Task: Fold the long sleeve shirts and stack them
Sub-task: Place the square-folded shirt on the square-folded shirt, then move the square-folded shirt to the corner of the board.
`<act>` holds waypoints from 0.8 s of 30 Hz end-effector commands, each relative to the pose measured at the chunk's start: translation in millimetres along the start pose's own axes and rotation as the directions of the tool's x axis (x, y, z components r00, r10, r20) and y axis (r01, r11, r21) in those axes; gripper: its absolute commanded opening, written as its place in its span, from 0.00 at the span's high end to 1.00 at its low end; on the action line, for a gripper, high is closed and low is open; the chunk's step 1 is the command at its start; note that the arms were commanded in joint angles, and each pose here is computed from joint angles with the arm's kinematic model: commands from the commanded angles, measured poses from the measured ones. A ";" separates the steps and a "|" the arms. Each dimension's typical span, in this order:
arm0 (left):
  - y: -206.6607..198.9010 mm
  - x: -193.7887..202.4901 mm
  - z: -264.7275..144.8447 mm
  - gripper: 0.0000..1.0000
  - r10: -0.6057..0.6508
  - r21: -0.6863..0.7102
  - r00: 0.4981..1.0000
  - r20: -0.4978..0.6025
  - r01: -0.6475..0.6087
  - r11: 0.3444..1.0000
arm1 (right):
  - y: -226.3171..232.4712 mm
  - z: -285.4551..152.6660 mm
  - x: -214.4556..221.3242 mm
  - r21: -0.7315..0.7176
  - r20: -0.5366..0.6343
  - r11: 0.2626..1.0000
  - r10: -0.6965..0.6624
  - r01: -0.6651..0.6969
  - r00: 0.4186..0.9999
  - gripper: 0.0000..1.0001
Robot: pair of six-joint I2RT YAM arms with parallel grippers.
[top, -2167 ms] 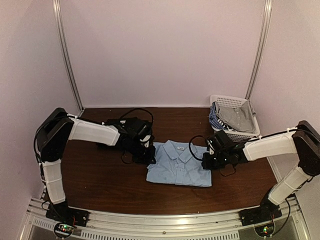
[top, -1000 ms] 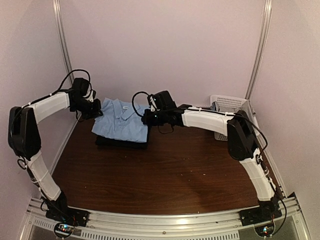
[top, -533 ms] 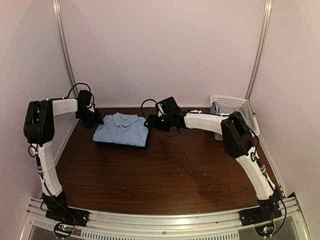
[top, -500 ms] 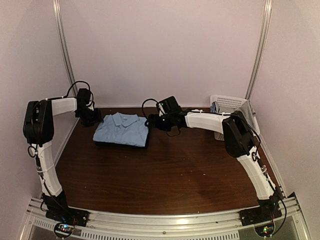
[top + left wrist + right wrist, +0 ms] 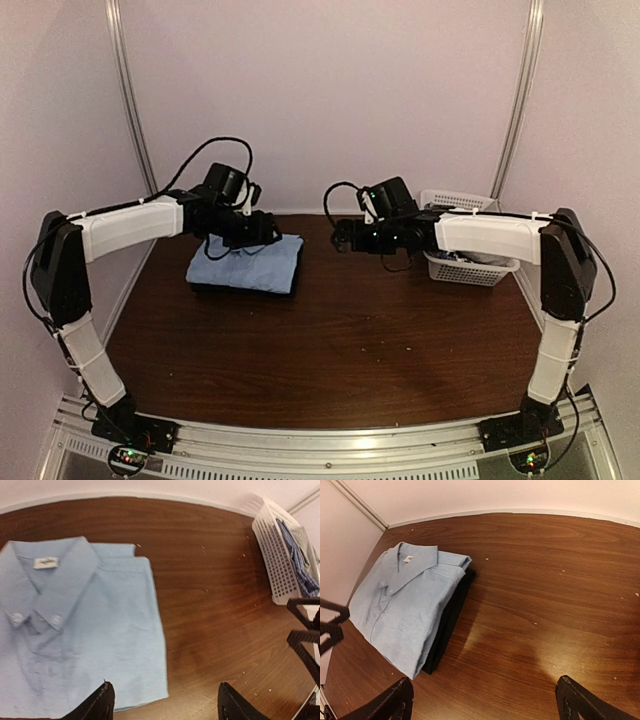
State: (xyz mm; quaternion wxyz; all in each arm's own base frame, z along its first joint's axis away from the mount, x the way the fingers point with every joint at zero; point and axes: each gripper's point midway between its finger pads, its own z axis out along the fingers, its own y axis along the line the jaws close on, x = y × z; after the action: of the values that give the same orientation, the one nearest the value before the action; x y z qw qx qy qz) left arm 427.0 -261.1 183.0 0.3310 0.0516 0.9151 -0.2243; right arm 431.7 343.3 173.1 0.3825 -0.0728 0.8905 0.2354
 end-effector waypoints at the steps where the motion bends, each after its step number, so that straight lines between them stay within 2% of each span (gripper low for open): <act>1: -42.4 32.3 34.3 0.28 -0.028 0.071 0.997 -0.065 0.032 0.997 | -32.7 -28.9 -5.8 0.095 0.078 0.995 0.012 -0.020 0.997 0.00; 5: -68.8 54.4 67.4 0.28 0.000 0.099 0.992 -0.129 0.013 0.995 | -42.0 -48.2 1.1 0.116 0.088 0.993 0.012 -0.022 0.996 0.00; 10: -64.7 71.7 110.2 0.29 -0.020 0.062 0.983 -0.182 0.032 0.998 | -49.1 -63.4 7.2 0.124 0.094 0.992 0.021 -0.033 0.995 0.00; 16: -34.5 72.8 138.7 0.29 -0.029 -0.034 0.979 -0.202 0.022 0.999 | -54.9 -68.9 16.6 0.133 0.082 0.991 0.019 -0.030 0.996 0.00; 24: 43.1 48.9 139.4 0.30 -0.064 -0.129 0.980 -0.190 0.039 0.991 | -61.8 -81.1 19.8 0.148 0.086 0.989 0.013 -0.026 0.996 0.00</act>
State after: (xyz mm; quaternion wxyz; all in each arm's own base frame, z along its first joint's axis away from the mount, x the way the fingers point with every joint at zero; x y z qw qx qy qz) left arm 447.8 -334.3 41.5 0.2173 0.0475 0.9545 -0.1988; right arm 385.9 264.3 166.8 0.3995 -0.0370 0.8982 0.1799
